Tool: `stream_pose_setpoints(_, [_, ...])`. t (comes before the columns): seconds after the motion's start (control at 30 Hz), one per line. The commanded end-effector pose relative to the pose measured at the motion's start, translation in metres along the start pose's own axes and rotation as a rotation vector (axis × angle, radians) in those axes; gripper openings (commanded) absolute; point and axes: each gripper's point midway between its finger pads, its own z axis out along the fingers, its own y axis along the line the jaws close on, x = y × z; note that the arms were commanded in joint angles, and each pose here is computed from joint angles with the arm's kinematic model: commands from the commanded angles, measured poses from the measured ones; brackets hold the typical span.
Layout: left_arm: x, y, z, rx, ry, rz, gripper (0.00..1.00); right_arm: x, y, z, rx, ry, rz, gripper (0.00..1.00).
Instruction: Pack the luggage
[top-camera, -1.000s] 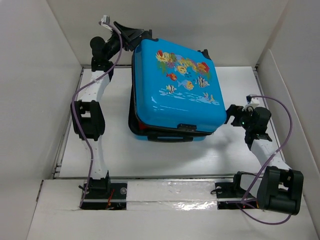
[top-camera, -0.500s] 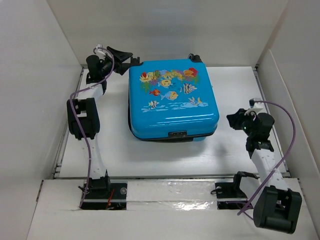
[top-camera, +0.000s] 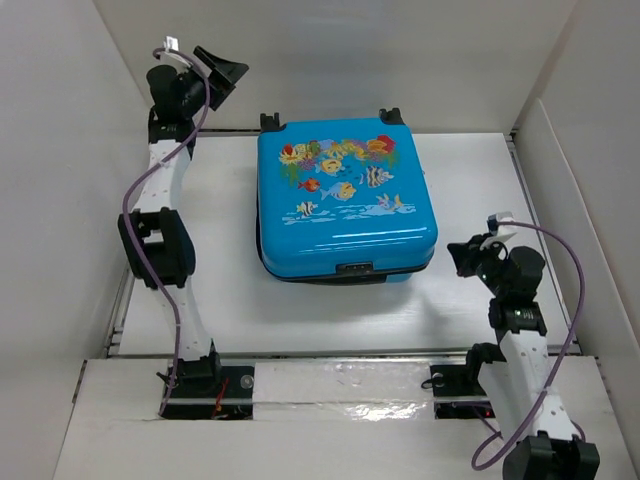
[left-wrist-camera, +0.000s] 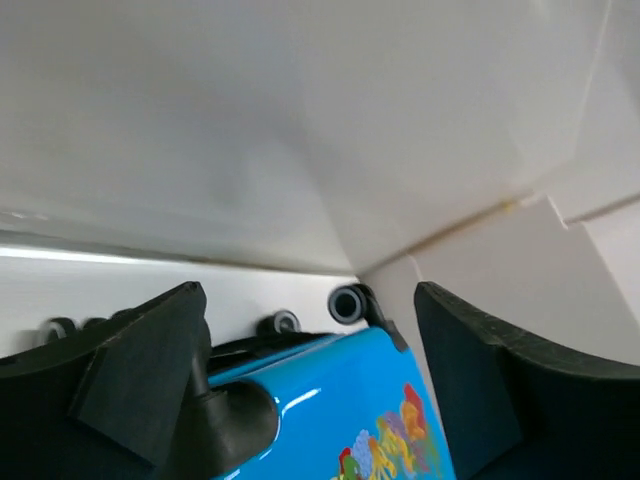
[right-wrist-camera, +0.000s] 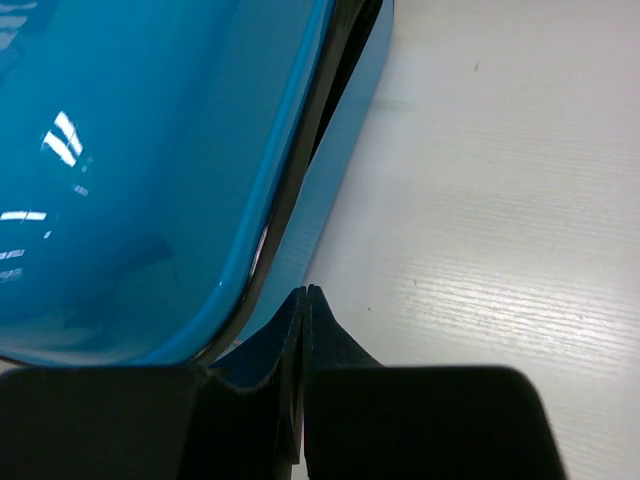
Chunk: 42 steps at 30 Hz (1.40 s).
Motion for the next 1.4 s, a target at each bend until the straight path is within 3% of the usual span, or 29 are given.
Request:
stream_pose_setpoints(0.0, [-0.032,-0.076,-0.044,-0.015,-0.186,0.205,0.81,0.02,0.005,-0.011,-0.008,0.02,-0.014,0.0])
stream_pose_setpoints(0.03, [-0.03,-0.113,-0.063,0.023,-0.222,0.245,0.76,0.021,0.006,-0.012,-0.006,0.022,-0.014,0.0])
stream_pose_setpoints(0.1, [0.001,-0.12,-0.071,0.01,-0.233,0.294,0.37,0.027,0.011,-0.013,-0.035,0.036,-0.005,0.0])
stream_pose_setpoints(0.13, [0.029,-0.17,-0.085,0.095,-0.225,0.326,0.26,0.029,0.013,-0.012,-0.045,0.048,-0.011,0.0])
stream_pose_setpoints(0.17, [0.042,-0.181,-0.089,0.093,-0.247,0.355,0.12,0.033,0.012,-0.013,-0.04,0.063,-0.007,0.0])
stream_pose_setpoints(0.2, [0.074,-0.178,-0.092,0.086,-0.204,0.352,0.07,0.034,0.011,-0.012,-0.038,0.07,-0.003,0.0])
stream_pose_setpoints(0.23, [0.108,-0.224,-0.112,0.174,-0.186,0.356,0.03,0.035,0.01,-0.012,-0.031,0.078,0.001,0.0])
stream_pose_setpoints(0.27, [0.117,-0.234,-0.119,0.176,-0.218,0.351,0.0,0.038,0.011,-0.012,-0.031,0.088,0.008,0.02])
stream_pose_setpoints(0.3, [0.144,-0.223,-0.124,0.152,-0.184,0.331,0.0,0.043,0.008,-0.011,-0.011,0.097,0.012,0.1])
stream_pose_setpoints(0.37, [0.174,-0.256,-0.152,0.276,-0.165,0.255,0.0,0.047,0.01,-0.011,0.004,0.109,0.031,0.18])
stream_pose_setpoints(0.43, [0.218,-0.246,-0.164,0.283,-0.071,0.222,0.0,0.052,0.005,-0.009,0.045,0.111,0.036,0.34])
stream_pose_setpoints(0.5, [0.278,-0.243,-0.176,0.265,0.054,0.248,0.0,0.053,0.017,-0.005,0.008,0.123,0.015,0.39])
stream_pose_setpoints(0.57, [0.314,-0.231,-0.188,0.181,0.079,0.333,0.0,0.054,0.019,-0.001,0.013,0.142,-0.009,0.4])
stream_pose_setpoints(0.6, [0.359,-0.237,-0.209,0.21,0.169,0.369,0.0,0.058,0.031,0.001,-0.023,0.154,-0.028,0.42])
stream_pose_setpoints(0.67, [0.393,-0.224,-0.223,0.172,0.233,0.428,0.0,0.061,0.035,0.003,-0.005,0.168,-0.043,0.42])
stream_pose_setpoints(0.8, [0.447,-0.177,-0.249,0.136,0.417,0.412,0.0,0.066,0.049,0.008,0.008,0.182,-0.095,0.45])
stream_pose_setpoints(1.0, [0.46,-0.139,-0.265,0.119,0.477,0.406,0.09,0.056,0.04,0.012,0.14,0.17,-0.145,0.58])
stream_pose_setpoints(1.1, [0.467,-0.118,-0.263,0.094,0.512,0.411,0.11,0.054,0.031,0.011,0.197,0.179,-0.144,0.59])
stream_pose_setpoints(1.23, [0.475,-0.098,-0.258,0.092,0.542,0.408,0.13,0.056,0.022,0.01,0.241,0.186,-0.109,0.73])
stream_pose_setpoints(1.37, [0.473,-0.089,-0.252,0.109,0.536,0.374,0.14,0.044,0.019,0.014,0.233,0.153,-0.145,0.75])
